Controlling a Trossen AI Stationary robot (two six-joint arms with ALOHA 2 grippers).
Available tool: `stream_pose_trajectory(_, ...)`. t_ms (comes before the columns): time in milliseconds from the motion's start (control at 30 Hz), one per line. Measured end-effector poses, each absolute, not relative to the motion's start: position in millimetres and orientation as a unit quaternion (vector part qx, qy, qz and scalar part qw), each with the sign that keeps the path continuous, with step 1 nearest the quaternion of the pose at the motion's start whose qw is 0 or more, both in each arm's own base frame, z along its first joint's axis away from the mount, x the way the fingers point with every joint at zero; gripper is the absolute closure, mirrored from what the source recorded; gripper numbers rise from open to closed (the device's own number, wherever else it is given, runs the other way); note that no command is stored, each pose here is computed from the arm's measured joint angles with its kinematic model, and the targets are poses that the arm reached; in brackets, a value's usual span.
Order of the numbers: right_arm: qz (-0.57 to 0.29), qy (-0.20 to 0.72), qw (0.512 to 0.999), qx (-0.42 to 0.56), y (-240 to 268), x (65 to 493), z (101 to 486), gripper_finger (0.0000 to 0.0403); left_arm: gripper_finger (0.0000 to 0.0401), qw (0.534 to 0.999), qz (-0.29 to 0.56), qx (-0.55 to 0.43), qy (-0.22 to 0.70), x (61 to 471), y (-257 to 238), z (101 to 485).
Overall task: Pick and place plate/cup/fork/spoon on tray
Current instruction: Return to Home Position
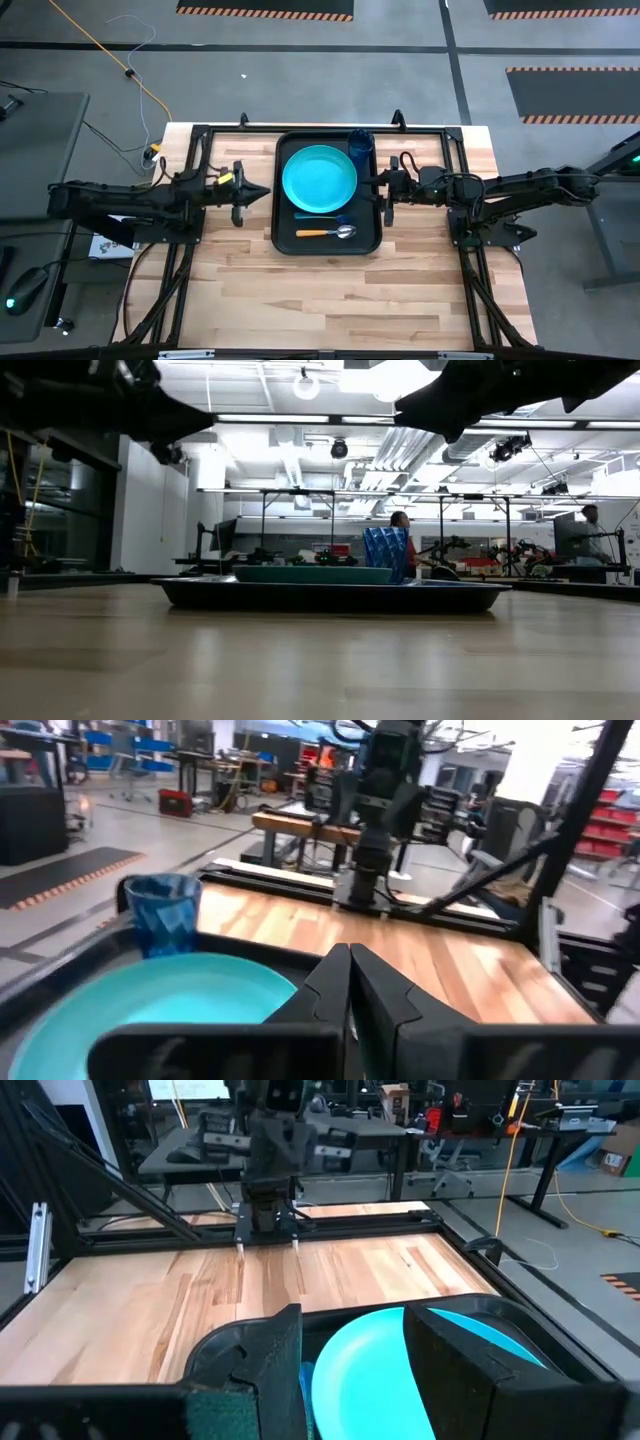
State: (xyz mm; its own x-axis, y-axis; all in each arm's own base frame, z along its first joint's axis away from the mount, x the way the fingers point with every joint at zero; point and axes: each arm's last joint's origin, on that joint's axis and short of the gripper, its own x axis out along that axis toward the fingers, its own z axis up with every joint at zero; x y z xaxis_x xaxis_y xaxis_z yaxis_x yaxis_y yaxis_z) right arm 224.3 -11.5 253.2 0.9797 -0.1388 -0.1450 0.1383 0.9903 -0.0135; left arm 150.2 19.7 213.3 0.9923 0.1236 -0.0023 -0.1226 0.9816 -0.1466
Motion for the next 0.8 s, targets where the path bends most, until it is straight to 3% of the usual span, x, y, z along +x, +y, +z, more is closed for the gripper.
stream_pose_trajectory(400, -0.069, 0.082, 0.994, -0.001, -11.3, 222.4, 252.5, 0.0233, 0.0401, 0.998, 0.024, -0.057, 0.027, 132.2, -7.6, 199.0)
stream_pose_trajectory(800, -0.07, 0.088, 0.993, 0.042, -10.0, 194.6, 265.8, 0.0233, 0.0401, 1.0, 0.003, -0.024, -0.016, 118.4, -12.9, 184.9)
